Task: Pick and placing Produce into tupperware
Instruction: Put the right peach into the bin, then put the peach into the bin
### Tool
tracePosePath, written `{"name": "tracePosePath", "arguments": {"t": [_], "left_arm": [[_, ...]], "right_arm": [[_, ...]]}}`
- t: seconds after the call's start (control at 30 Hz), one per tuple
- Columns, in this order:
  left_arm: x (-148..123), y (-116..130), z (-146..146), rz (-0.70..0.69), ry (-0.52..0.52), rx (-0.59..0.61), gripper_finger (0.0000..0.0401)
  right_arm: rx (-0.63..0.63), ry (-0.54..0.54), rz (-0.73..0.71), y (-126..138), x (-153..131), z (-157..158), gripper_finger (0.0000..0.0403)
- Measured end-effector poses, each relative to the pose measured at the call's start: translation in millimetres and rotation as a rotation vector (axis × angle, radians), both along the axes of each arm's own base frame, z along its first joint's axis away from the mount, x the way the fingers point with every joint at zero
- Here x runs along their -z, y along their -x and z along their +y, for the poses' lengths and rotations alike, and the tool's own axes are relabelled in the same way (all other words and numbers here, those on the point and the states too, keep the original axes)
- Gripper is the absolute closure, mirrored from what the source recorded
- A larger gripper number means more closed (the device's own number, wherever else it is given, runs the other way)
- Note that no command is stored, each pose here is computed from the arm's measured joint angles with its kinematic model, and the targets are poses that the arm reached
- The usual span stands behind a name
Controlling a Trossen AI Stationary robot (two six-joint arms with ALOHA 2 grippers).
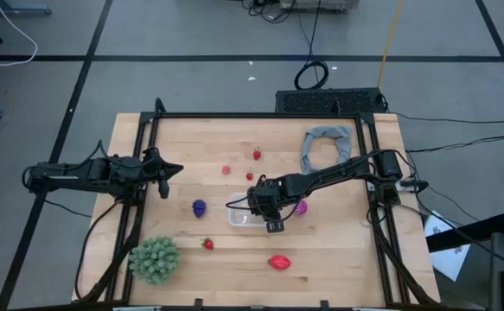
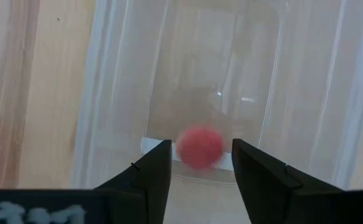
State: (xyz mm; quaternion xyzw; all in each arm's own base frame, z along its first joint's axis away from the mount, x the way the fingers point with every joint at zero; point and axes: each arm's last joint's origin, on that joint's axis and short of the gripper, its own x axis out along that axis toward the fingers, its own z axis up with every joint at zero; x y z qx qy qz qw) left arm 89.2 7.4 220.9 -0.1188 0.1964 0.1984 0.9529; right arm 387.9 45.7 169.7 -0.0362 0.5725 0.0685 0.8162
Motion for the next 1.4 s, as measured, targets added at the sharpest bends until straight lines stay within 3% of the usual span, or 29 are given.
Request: {"name": "tracePosePath", "arguments": {"t": [0.5,0.77,1.17,1.4], "left_arm": [[0.0,0.0,0.0,0.0,0.0,0.0,0.0391],[0.0,0.0,0.0,0.001,-0.001,0.001,0.0391],[-3.0,-1.8,-0.1,-0.013,-0.053,0.026,0.0391],[-14.9,-26.1,-1.1,-0.102,-0.149,0.069,0.0391]], "right_arm": [[-0.078,0.037,-0.085,-7.8,-14.4,0.4,0.0227],[-0.145,0.23,-0.127,-17.9,-41.7,-5.5,0.0227],[-0.034,0.43,0.022,-2.4,-59.4,-62.2,0.0226],[0.063,0.487,-0.033,19.3,-99.6,-87.9,0.0226]]}}
